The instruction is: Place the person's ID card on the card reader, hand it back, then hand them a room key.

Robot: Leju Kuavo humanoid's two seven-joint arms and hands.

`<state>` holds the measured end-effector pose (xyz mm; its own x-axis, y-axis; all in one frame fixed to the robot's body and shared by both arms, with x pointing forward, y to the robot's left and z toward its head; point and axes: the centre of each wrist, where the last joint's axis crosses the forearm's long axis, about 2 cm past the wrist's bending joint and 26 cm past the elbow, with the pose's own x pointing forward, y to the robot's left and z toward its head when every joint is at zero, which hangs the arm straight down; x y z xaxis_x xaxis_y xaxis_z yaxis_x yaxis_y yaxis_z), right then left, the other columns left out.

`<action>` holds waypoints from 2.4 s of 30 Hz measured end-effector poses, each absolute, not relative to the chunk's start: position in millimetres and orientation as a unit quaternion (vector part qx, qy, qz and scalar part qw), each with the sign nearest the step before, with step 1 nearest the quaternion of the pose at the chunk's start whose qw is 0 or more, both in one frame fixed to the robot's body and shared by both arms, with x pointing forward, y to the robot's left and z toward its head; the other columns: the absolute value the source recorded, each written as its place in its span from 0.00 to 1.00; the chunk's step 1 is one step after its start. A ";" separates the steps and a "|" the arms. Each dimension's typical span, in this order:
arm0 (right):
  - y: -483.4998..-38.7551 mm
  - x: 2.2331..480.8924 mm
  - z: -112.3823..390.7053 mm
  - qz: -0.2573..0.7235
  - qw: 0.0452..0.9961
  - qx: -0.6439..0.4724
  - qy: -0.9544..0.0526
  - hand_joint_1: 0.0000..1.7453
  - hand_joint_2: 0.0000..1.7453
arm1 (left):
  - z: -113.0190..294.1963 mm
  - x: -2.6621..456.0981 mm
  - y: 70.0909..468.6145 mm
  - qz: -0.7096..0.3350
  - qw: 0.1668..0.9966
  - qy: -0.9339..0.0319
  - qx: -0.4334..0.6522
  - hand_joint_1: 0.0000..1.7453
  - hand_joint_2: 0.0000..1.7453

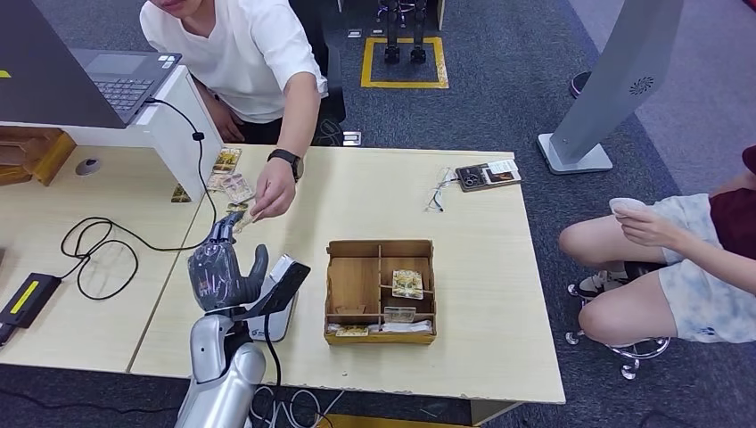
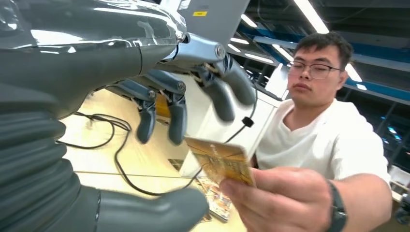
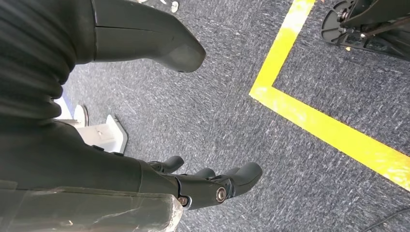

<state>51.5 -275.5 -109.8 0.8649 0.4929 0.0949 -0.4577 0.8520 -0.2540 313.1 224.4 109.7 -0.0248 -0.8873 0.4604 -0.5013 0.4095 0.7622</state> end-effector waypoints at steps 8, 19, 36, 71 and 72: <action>-275.3 51.8 -109.7 0.252 0.958 -0.115 -0.079 0.00 1.00 | 111.8 312.8 223.1 -0.210 0.453 -0.713 0.492 0.00 1.00; -275.5 51.0 -109.8 0.245 0.959 -0.119 -0.076 0.00 1.00 | 138.3 308.2 233.4 -0.160 0.397 -0.757 0.494 0.00 1.00; -276.3 44.4 -110.6 0.221 0.965 -0.121 -0.067 0.00 1.00 | 119.8 227.8 208.7 -0.153 0.384 -0.817 0.401 0.00 1.00; -277.2 43.9 -110.7 0.220 0.966 -0.116 -0.068 0.00 1.00 | 81.6 184.6 173.8 -0.347 0.365 -0.810 0.301 0.00 1.00; -277.2 44.1 -110.7 0.220 0.966 -0.115 -0.068 0.00 1.00 | 79.7 184.9 173.1 -0.357 0.363 -0.805 0.305 0.00 1.00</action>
<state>44.1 -277.2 -110.7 0.8943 0.4402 0.0806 -0.4089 0.8769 -0.2529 184.9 173.1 79.7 -0.5506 -0.7501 0.3664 -0.2321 0.5592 0.7959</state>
